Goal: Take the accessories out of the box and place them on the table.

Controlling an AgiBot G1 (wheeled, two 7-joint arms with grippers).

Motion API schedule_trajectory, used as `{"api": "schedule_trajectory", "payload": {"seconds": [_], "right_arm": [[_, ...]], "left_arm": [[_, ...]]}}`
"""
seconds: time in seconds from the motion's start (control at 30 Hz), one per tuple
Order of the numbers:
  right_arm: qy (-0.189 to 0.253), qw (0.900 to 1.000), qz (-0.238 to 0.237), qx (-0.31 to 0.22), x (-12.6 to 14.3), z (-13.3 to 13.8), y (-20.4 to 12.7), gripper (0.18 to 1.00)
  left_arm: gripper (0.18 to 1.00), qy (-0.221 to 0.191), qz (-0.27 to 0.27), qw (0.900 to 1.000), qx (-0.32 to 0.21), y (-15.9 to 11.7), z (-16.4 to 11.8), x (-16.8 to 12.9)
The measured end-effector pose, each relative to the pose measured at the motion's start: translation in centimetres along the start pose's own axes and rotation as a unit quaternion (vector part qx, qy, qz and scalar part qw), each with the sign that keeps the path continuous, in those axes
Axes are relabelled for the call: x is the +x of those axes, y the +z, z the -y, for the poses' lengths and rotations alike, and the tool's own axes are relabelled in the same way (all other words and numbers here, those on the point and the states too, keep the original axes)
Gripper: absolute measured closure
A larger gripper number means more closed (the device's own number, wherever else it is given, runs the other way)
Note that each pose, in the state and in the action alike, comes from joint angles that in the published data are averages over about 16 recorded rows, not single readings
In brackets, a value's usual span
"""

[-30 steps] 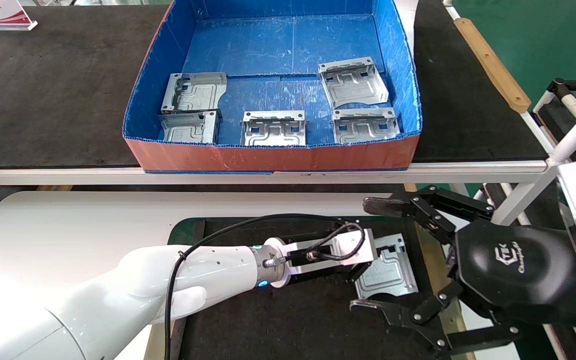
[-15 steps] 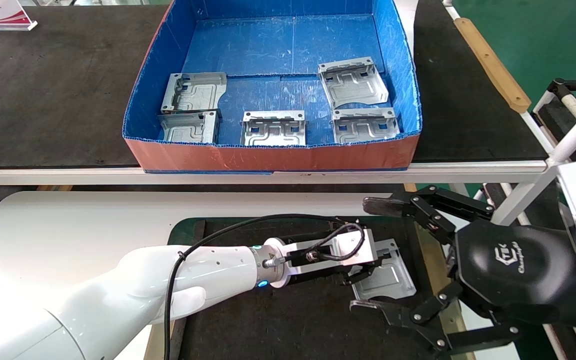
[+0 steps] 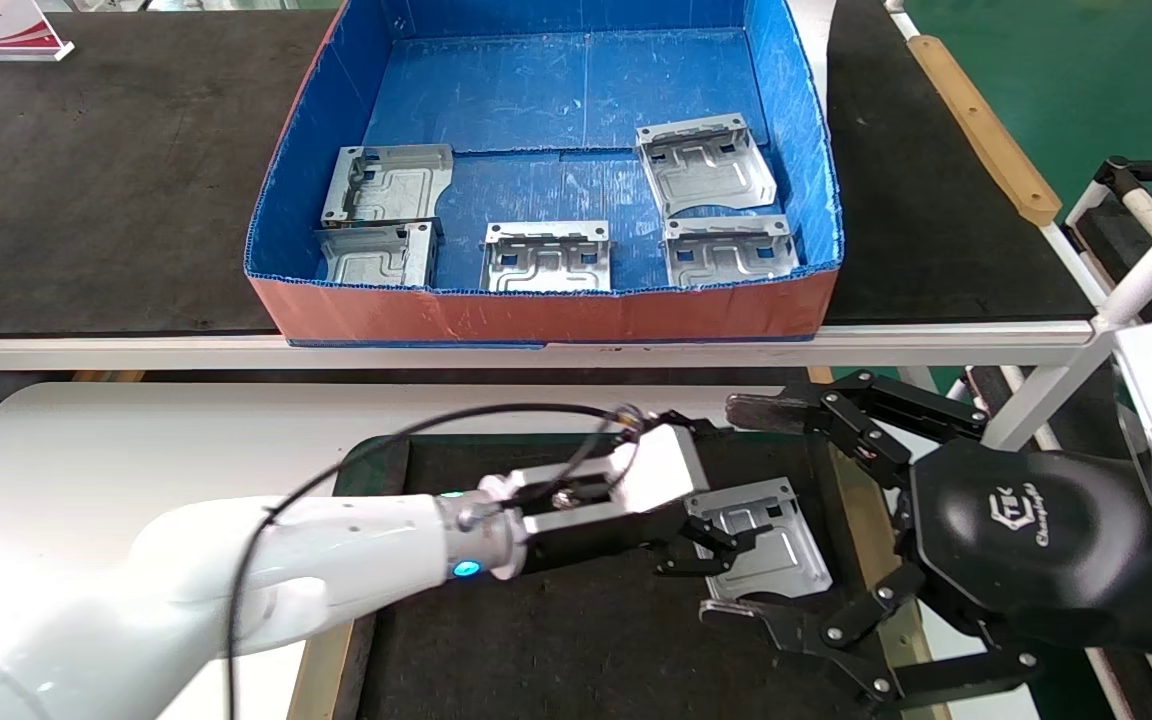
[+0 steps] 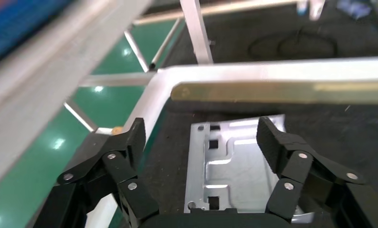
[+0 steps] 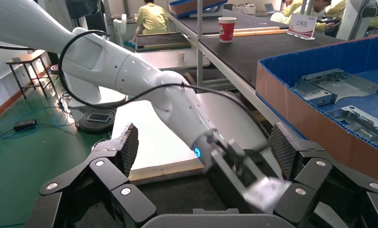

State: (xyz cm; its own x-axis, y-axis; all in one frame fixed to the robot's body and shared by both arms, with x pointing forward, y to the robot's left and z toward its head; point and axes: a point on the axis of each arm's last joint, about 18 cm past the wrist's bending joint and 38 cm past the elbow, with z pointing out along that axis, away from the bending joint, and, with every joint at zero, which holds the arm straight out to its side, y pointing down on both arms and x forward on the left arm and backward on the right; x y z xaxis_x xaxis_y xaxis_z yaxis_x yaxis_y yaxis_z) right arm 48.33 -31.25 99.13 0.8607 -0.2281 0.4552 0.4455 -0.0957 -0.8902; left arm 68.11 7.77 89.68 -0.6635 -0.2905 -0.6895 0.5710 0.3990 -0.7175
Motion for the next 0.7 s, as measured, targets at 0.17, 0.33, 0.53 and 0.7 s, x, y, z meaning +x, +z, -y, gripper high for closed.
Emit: {"api": "schedule_trajectory", "payload": {"seconds": [0.17, 0.33, 0.53, 0.7], "right_arm": [[0.0, 1.0, 0.0, 0.0, 0.0, 0.0, 0.0, 0.178], [0.0, 1.0, 0.0, 0.0, 0.0, 0.0, 0.0, 0.178], [0.0, 1.0, 0.0, 0.0, 0.0, 0.0, 0.0, 0.178], [0.0, 1.0, 0.0, 0.0, 0.0, 0.0, 0.0, 0.178]], "left_arm": [[0.314, -0.039, -0.001, 0.9988, 0.031, -2.7, 0.6, -0.5], [0.252, -0.07, -0.004, 0.9957, 0.06, -5.5, 1.4, -1.0], [0.209, -0.095, -0.008, 0.9918, 0.086, -8.6, 2.2, -1.4], [0.194, -0.104, -0.01, 0.9897, 0.098, -10.2, 2.7, -1.6]]}}
